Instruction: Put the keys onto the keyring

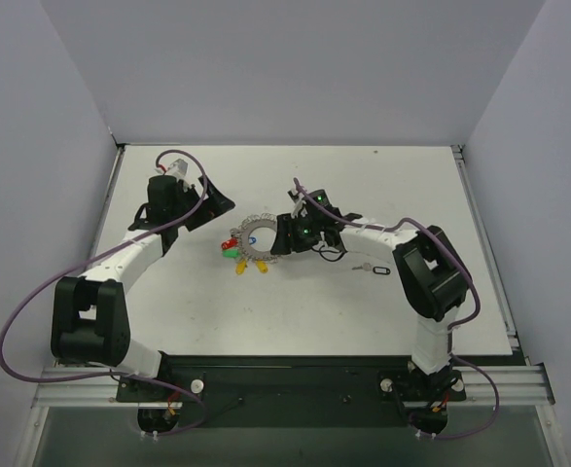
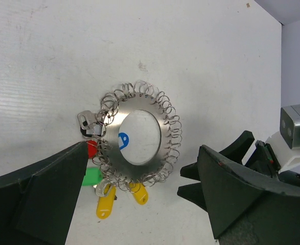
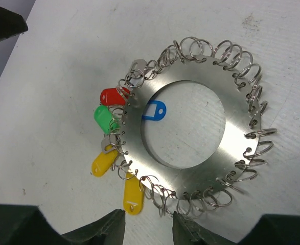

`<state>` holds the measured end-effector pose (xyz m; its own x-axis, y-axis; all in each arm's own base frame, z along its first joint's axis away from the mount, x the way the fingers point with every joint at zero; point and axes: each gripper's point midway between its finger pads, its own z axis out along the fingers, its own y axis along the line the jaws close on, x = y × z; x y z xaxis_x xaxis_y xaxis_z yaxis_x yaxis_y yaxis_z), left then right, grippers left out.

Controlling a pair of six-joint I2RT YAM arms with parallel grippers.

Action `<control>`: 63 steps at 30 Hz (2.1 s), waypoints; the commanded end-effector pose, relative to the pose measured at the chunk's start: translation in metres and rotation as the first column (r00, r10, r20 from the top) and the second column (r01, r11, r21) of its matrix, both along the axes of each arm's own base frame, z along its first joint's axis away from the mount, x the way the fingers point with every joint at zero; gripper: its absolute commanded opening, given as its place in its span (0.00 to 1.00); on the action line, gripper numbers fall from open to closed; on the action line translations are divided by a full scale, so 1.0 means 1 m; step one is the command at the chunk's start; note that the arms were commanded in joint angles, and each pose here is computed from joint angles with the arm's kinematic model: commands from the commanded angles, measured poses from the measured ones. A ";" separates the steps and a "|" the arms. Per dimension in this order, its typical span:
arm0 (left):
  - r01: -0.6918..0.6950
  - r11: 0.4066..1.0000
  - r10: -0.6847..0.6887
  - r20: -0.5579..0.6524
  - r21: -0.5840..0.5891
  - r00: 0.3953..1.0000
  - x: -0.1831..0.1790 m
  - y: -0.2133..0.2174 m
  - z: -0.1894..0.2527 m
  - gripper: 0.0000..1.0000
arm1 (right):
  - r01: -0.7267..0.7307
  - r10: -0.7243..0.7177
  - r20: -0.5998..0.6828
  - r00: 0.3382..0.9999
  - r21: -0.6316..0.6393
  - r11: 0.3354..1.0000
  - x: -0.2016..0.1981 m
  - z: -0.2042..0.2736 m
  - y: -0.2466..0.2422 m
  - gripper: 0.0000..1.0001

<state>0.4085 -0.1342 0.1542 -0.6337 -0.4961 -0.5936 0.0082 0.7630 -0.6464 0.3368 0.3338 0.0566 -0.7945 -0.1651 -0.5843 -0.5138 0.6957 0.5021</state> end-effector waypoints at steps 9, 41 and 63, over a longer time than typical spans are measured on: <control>0.014 1.000 -0.012 0.098 -0.025 0.995 0.003 -0.001 0.031 0.97 | -0.005 0.003 0.098 0.995 0.011 1.000 0.005 0.034 -0.005 0.43; 0.038 0.998 -0.033 0.099 -0.040 0.994 0.003 -0.006 0.030 0.97 | 0.029 -0.040 -0.083 0.996 -0.127 0.991 -0.007 -0.016 0.007 0.34; 0.039 0.999 -0.035 0.101 -0.038 0.994 0.002 -0.006 0.030 0.97 | 0.047 -0.062 -0.097 0.993 -0.154 0.987 -0.005 -0.029 0.010 0.10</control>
